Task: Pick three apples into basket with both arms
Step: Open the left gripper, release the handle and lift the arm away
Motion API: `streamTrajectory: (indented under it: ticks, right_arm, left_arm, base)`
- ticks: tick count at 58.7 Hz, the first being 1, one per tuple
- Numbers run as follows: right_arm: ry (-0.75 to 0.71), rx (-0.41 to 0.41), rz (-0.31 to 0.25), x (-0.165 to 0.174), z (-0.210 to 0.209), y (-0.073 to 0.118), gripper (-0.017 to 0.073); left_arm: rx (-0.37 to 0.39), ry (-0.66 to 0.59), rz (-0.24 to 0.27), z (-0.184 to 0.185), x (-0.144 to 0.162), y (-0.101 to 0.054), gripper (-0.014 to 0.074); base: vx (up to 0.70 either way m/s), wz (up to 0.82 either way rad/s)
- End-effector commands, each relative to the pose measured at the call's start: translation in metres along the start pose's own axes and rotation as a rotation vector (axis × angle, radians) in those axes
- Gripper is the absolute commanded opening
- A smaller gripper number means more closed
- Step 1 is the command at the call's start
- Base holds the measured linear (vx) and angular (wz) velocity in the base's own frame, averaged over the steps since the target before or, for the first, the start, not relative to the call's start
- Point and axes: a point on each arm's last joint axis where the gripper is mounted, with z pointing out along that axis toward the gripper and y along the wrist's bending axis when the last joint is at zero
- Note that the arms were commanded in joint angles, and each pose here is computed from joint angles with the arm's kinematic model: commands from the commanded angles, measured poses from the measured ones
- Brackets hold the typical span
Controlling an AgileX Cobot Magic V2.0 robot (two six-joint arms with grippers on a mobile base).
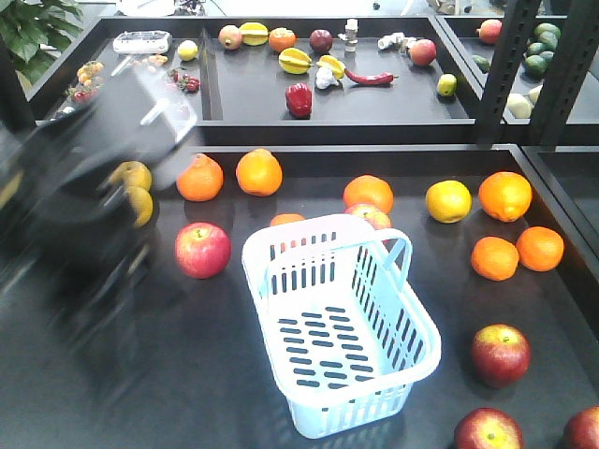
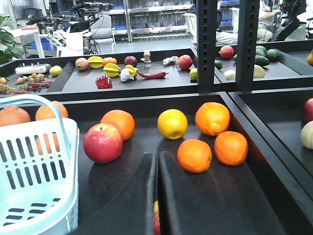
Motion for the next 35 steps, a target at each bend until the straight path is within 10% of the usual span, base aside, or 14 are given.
streamTrajectory:
  ticks: [1, 18, 35]
  right_arm:
    - [-0.043, -0.009, -0.012, -0.002, 0.002, 0.001, -0.0005]
    - [-0.043, -0.009, -0.012, -0.002, 0.002, 0.001, -0.0005]
    - [-0.043, -0.009, -0.012, -0.002, 0.002, 0.001, -0.0005]
  left_arm:
    - [-0.005, -0.146, -0.069, -0.012, 0.024, -0.01, -0.0008]
    - [-0.045, -0.441, -0.251, 0.031, 0.106, -0.025, -0.0008]
    - [-0.03, -0.404, -0.405, 0.075, 0.169, -0.036, -0.0008]
  base:
    - [0.0, 0.0]
    - [0.0, 0.0]
    - [0.0, 0.0]
